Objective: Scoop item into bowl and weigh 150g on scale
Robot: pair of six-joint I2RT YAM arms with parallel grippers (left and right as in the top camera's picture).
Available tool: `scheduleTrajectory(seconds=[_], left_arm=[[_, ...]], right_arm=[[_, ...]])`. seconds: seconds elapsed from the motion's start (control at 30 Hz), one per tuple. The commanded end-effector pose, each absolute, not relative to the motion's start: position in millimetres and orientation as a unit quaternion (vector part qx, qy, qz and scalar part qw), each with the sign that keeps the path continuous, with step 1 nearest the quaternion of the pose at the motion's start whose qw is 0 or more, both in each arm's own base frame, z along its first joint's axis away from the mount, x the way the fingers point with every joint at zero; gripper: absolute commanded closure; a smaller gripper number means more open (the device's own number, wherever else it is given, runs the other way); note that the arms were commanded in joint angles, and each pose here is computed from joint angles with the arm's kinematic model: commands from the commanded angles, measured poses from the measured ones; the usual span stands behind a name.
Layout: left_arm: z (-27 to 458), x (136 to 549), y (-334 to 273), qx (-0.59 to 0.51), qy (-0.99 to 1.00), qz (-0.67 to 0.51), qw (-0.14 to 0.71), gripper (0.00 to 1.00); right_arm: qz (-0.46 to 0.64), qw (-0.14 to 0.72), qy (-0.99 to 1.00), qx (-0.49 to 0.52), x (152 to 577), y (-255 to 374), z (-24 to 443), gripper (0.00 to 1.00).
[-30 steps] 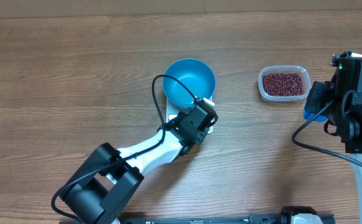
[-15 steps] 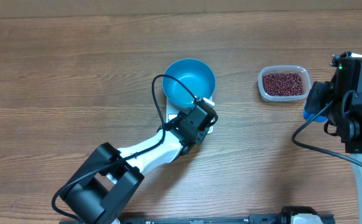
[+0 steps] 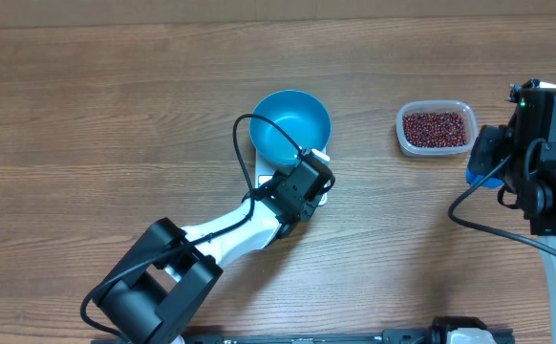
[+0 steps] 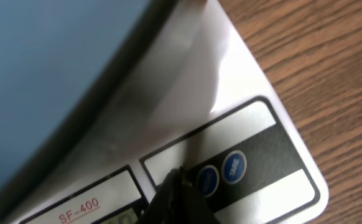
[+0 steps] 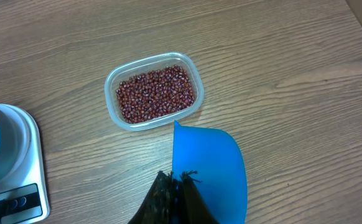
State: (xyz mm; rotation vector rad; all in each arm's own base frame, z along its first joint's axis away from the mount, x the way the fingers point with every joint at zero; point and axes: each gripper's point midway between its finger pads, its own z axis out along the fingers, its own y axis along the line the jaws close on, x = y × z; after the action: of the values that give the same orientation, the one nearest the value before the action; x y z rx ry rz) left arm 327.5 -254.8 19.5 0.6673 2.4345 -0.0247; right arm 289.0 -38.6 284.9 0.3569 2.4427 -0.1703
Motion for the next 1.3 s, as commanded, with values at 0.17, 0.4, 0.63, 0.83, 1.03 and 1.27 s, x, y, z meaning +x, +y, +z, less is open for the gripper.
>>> scheduleTrajectory(seconds=[0.17,0.4,0.63,0.83,1.03,1.27], left_arm=[[66,312,-252,0.251,0.915,-0.032,0.314,0.96],[121,270,-242,0.272,0.910,-0.083,0.304,0.00],[170,259,-212,0.251,0.898,-0.068,0.354,0.00],[199,257,-195,0.231,0.887,-0.061,0.396,0.00],[199,257,-185,0.225,0.889,-0.039,0.396,0.00],[210,259,-187,0.228,0.883,-0.042,0.408,0.00]], right_arm=[[-0.063,0.344,0.927,0.138,290,-39,297,0.96],[-0.063,0.344,0.926,0.138,290,-39,297,0.96],[-0.063,0.344,0.926,0.138,290,-39,297,0.96],[-0.063,0.344,0.926,0.138,290,-39,297,0.96],[-0.063,0.345,0.926,0.138,290,-39,297,0.96],[-0.063,0.346,0.926,0.138,290,-39,297,0.96]])
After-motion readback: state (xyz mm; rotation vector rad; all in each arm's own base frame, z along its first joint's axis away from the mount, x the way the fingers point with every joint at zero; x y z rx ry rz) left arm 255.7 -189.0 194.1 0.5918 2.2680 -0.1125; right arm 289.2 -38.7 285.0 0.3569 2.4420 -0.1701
